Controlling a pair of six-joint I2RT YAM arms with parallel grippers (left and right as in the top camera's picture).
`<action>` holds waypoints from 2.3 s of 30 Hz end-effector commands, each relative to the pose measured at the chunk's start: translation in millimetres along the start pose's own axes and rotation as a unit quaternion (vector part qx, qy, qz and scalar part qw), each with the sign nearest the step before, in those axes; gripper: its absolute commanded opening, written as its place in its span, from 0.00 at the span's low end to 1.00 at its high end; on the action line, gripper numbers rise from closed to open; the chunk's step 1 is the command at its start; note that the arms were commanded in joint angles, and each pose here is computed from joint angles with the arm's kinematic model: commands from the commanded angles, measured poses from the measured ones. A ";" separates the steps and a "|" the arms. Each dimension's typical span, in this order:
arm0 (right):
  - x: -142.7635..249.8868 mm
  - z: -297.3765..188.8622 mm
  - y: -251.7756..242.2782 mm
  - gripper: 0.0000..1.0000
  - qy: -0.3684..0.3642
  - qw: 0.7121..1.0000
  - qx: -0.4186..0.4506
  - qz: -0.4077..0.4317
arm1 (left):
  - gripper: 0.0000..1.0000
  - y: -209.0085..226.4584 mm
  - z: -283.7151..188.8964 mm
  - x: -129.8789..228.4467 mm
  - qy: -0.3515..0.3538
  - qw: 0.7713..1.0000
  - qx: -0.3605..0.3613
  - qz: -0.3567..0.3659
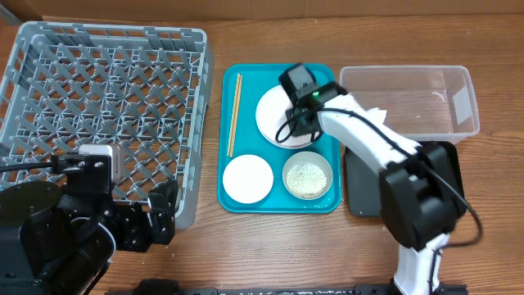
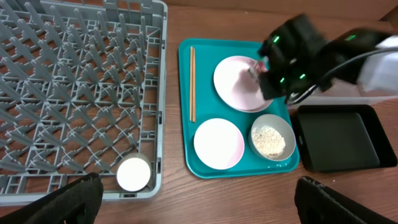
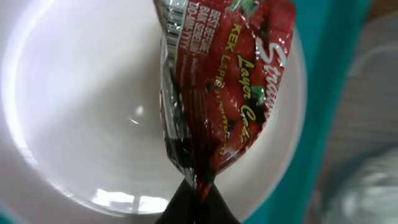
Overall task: Sort waste into correct bins and load items into the dishwasher
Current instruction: 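Grasp the red wrapper from the plate and drop it into the bin, then grasp the grey bowl of rice by its rim with right gripper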
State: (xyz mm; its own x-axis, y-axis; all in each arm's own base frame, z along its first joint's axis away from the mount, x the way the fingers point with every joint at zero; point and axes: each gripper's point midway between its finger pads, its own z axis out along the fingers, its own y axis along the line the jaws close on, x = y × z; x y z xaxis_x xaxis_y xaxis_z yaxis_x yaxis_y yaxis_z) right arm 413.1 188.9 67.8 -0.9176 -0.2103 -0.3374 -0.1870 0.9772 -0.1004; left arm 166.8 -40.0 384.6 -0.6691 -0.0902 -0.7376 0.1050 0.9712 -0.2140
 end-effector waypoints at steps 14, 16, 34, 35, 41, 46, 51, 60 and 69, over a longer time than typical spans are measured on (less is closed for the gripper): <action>12.8 -79.5 -118.2 0.05 -0.002 0.978 0.017 0.207 | 1.00 -1.0 0.6 -1.1 0.000 1.000 0.002 0.009; 25.9 -59.1 -122.5 0.05 0.027 0.976 0.013 0.218 | 1.00 -1.0 0.6 -1.1 0.000 1.000 0.002 0.010; 47.7 -104.1 -18.5 0.56 0.041 0.989 -0.132 0.056 | 1.00 -1.0 0.6 -1.1 0.000 1.000 0.002 0.009; 54.6 -100.6 -10.3 0.58 0.051 0.989 -0.132 0.044 | 1.00 -1.0 0.6 -1.1 0.000 1.000 0.002 0.009; 116.4 -57.5 -3.5 0.63 0.122 0.989 -0.036 0.072 | 1.00 -1.0 0.6 -1.1 0.000 1.000 0.002 0.009; 125.7 -29.8 -14.4 0.66 0.104 0.990 -0.009 0.090 | 1.00 -1.0 0.6 -1.1 0.000 1.000 0.002 0.009; 127.5 -25.6 10.7 0.59 0.105 0.991 -0.084 0.029 | 1.00 -1.0 0.6 -1.0 0.000 1.000 0.002 0.009; 120.6 -24.4 -15.0 0.58 0.095 0.994 -0.038 0.043 | 1.00 -1.0 0.6 -1.1 0.000 1.000 0.002 0.009; 121.3 -24.7 -30.4 0.54 0.108 0.990 -0.048 0.074 | 1.00 -0.9 0.6 -1.0 0.000 1.000 0.002 0.009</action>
State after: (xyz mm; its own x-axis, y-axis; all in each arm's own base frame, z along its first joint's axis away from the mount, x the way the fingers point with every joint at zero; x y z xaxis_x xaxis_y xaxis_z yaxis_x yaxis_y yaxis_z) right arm 295.9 131.2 44.4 -0.9923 -0.0548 -0.1110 -0.0556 0.9984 0.0038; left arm 166.5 -39.9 384.2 -0.6705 -0.0901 -0.7364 0.1043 0.9713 -0.2139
